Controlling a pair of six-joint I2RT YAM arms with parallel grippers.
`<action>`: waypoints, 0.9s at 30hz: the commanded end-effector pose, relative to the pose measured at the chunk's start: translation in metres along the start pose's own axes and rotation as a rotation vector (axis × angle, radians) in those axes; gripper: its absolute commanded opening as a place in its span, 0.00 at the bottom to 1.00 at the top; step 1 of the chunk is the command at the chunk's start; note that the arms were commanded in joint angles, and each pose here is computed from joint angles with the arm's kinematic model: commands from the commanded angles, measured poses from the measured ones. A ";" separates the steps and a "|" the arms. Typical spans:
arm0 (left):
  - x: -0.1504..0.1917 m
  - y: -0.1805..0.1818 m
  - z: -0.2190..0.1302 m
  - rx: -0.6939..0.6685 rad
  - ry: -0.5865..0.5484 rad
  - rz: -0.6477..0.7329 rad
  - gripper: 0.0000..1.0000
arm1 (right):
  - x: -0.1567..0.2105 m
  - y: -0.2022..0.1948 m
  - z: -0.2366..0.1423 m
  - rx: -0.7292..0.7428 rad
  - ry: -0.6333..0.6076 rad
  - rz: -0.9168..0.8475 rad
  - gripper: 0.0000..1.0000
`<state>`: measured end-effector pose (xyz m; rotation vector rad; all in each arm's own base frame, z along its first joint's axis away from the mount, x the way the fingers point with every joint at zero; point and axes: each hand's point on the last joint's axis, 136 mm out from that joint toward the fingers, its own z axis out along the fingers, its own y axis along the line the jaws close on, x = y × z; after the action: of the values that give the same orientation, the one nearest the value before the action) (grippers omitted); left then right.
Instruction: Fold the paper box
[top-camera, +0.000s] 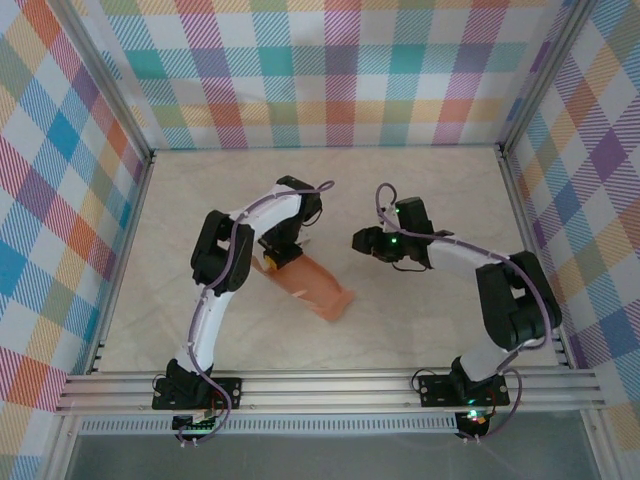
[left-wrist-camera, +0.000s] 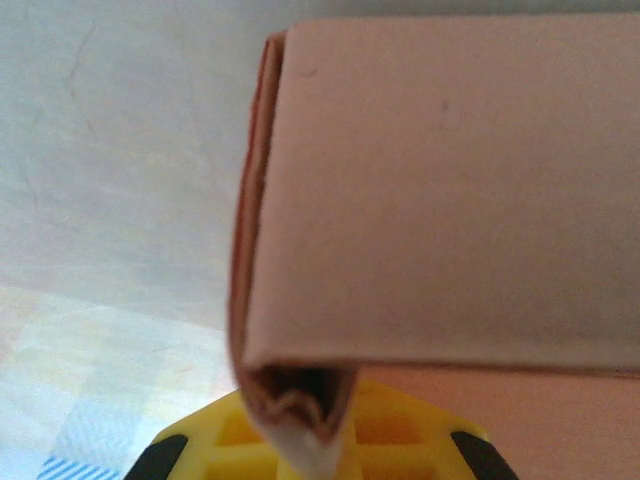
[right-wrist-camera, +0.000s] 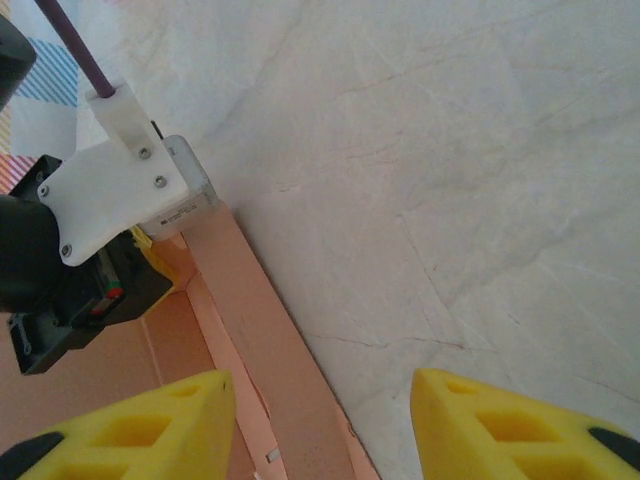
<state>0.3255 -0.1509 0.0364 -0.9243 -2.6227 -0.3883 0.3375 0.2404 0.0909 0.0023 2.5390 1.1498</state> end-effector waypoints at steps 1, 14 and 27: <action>-0.004 0.018 0.023 -0.148 0.091 0.010 0.00 | -0.003 0.014 0.012 -0.088 -0.004 0.025 0.49; -0.026 -0.009 0.031 -0.163 0.034 0.022 0.05 | 0.017 0.011 0.034 -0.145 0.052 0.070 0.48; -0.036 -0.017 -0.012 -0.024 -0.130 0.040 0.26 | 0.029 0.008 0.038 -0.165 0.077 0.057 0.48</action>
<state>0.3353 -0.1720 0.0218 -1.0080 -2.6436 -0.4660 0.3265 0.2711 0.0674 0.0200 2.5206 1.3551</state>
